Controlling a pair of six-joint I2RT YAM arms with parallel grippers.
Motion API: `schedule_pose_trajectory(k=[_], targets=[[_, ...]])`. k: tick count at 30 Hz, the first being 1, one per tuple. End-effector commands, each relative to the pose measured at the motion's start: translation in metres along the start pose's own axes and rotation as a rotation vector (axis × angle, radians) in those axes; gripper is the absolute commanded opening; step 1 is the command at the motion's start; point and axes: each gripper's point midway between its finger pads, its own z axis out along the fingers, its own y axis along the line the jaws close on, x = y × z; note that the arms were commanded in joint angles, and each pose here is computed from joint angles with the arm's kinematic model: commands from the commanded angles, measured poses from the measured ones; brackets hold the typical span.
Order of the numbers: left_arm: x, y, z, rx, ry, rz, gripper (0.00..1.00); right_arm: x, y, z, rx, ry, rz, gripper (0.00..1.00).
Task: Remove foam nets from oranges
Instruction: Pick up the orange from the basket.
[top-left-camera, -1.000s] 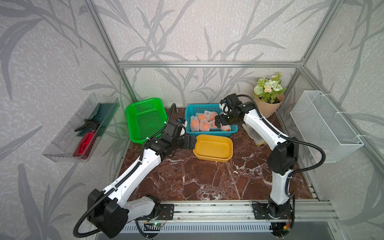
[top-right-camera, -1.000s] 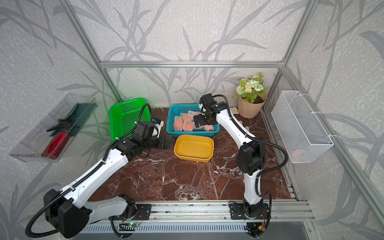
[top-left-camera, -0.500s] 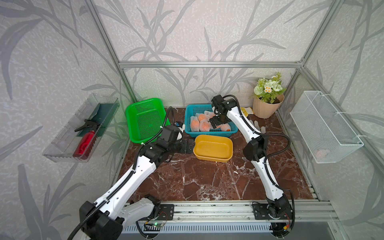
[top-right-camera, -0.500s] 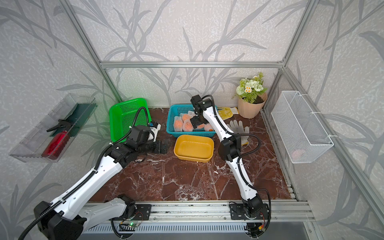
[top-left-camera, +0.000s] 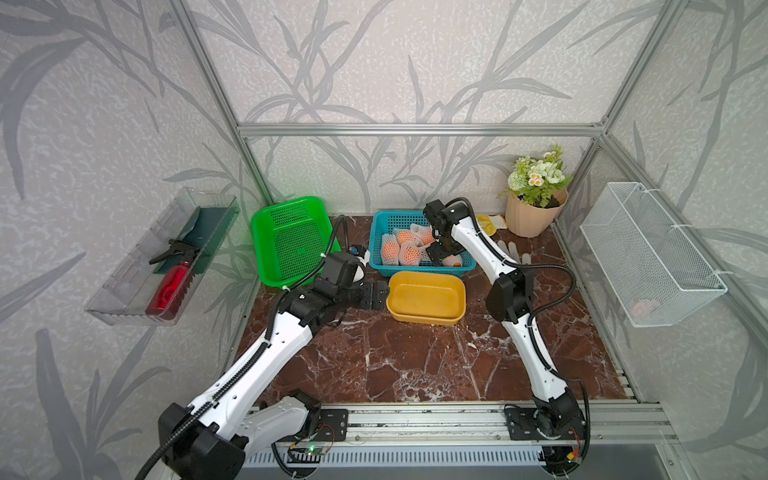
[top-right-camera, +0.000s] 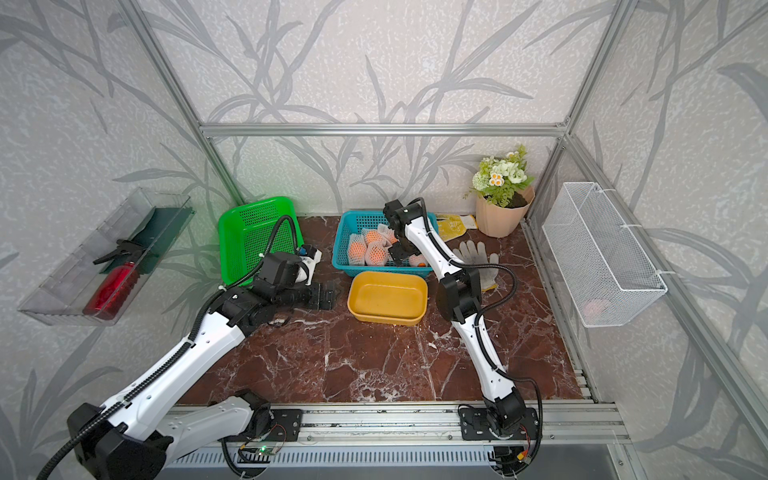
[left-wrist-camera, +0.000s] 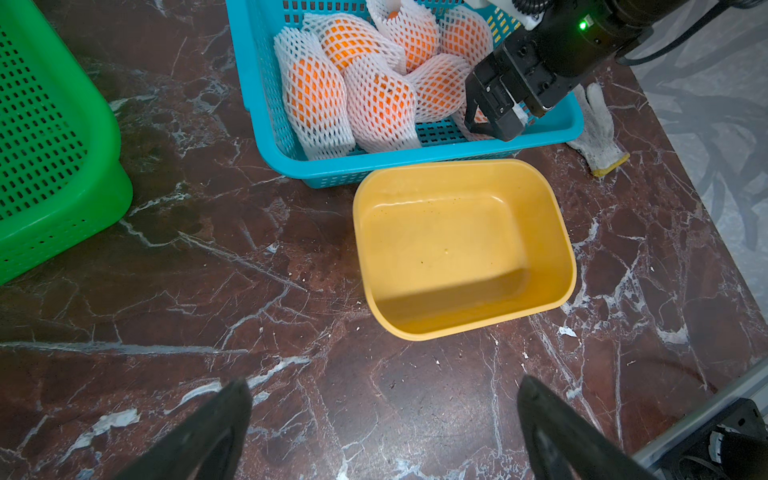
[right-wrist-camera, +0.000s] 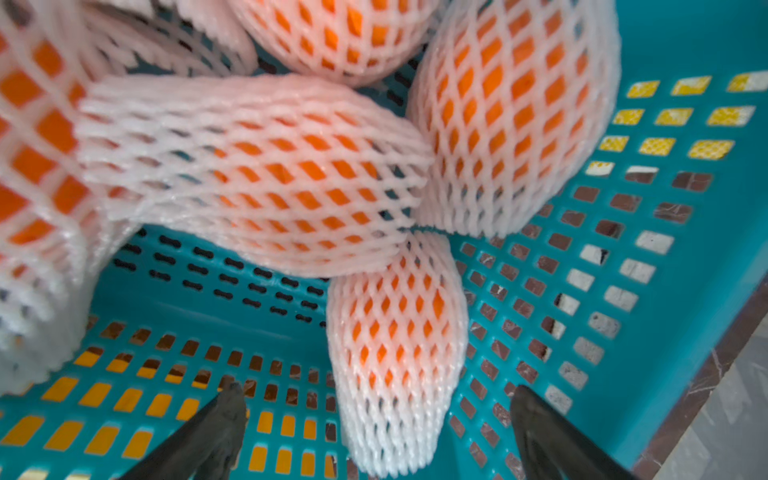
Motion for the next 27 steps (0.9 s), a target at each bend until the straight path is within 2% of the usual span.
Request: schedule_pose_trajectory(k=[1,11,17,23,27], targets=[[0.005,0.002,-0.004,-0.011,0.016,0.013,0.99,0.011,0.007,0.019,-0.001,0.064,-0.028,0.98],[0.006,0.005,-0.004,-0.031,0.016,0.011,0.99,0.024,0.006,0.040,0.020,0.126,-0.032,0.92],[0.004,0.008,-0.002,-0.048,0.018,0.012,0.99,0.027,0.006,0.041,0.015,0.133,-0.019,0.78],[0.002,0.009,-0.001,-0.054,0.017,0.022,0.99,0.017,-0.001,0.018,0.013,0.078,0.015,0.60],[0.000,0.010,-0.002,-0.059,0.008,0.026,0.99,0.008,-0.008,-0.014,0.007,0.006,0.053,0.57]])
